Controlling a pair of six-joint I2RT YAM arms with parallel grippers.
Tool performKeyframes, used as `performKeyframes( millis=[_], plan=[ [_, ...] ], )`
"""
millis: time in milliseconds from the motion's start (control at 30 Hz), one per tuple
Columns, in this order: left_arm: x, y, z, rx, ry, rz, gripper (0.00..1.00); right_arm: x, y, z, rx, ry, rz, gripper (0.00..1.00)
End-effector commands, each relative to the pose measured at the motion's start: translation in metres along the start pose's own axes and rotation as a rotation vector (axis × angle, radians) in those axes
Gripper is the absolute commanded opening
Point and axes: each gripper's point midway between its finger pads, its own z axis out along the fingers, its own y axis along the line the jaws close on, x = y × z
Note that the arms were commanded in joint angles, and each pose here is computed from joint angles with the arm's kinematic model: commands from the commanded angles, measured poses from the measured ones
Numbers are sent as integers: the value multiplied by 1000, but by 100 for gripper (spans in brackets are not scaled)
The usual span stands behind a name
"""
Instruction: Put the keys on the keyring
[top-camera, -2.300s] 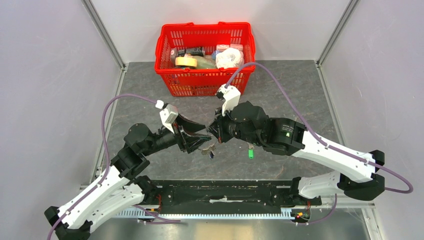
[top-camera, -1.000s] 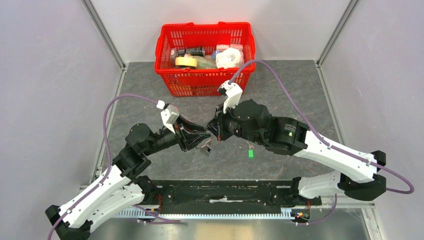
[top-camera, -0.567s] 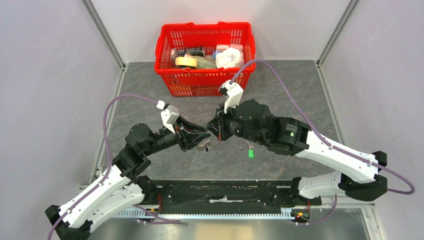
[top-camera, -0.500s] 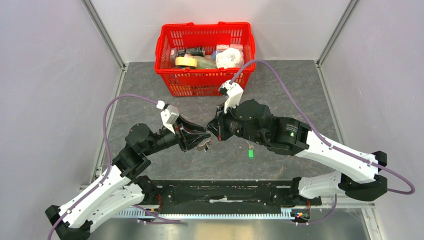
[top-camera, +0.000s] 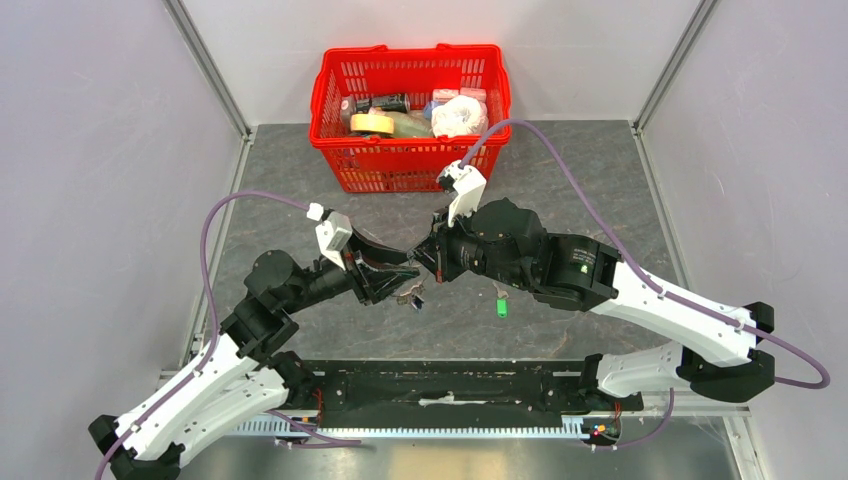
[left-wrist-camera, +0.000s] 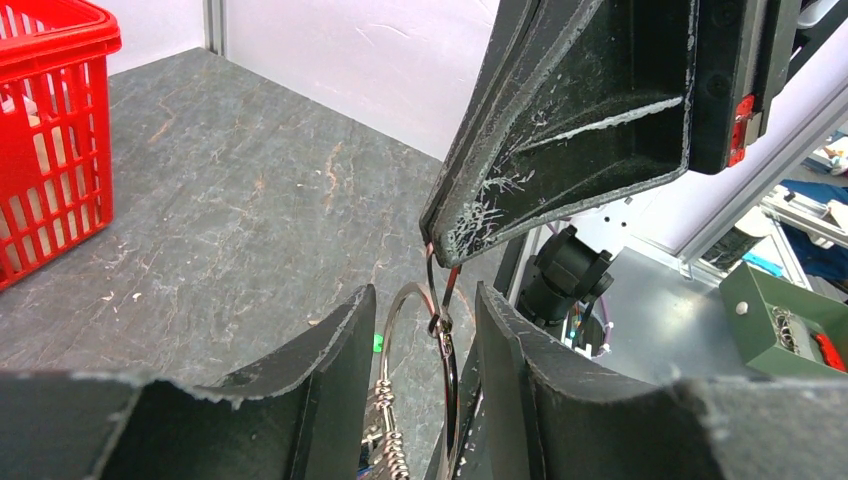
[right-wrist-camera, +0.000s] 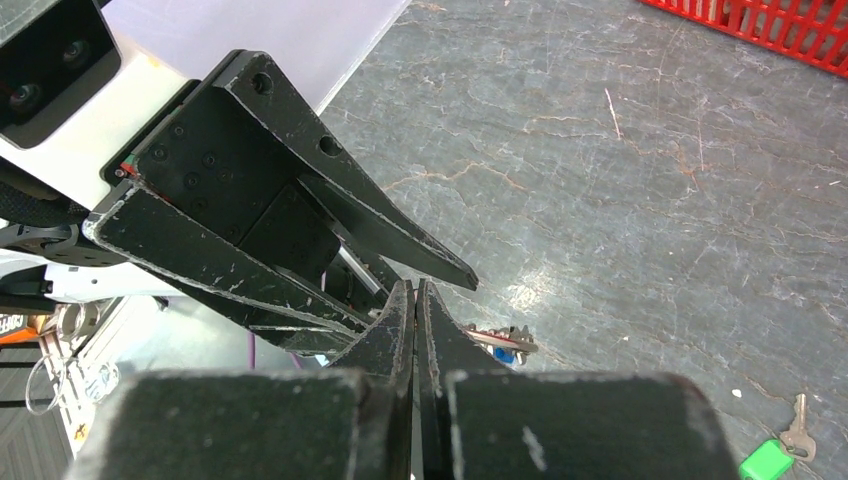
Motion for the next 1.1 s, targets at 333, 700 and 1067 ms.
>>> performKeyframes(
  millis=[333, 700, 1067],
  plan=[
    [-18, -4, -1, 10, -60, 71, 43, -25, 17, -8, -64, -77, 29, 0],
    [-20, -5, -2, 12, -66, 75, 40, -24, 17, -8, -67, -72, 27, 0],
    [-22, -1, -4, -15, -81, 81, 2, -23, 18, -9, -74, -73, 31, 0]
  ],
)
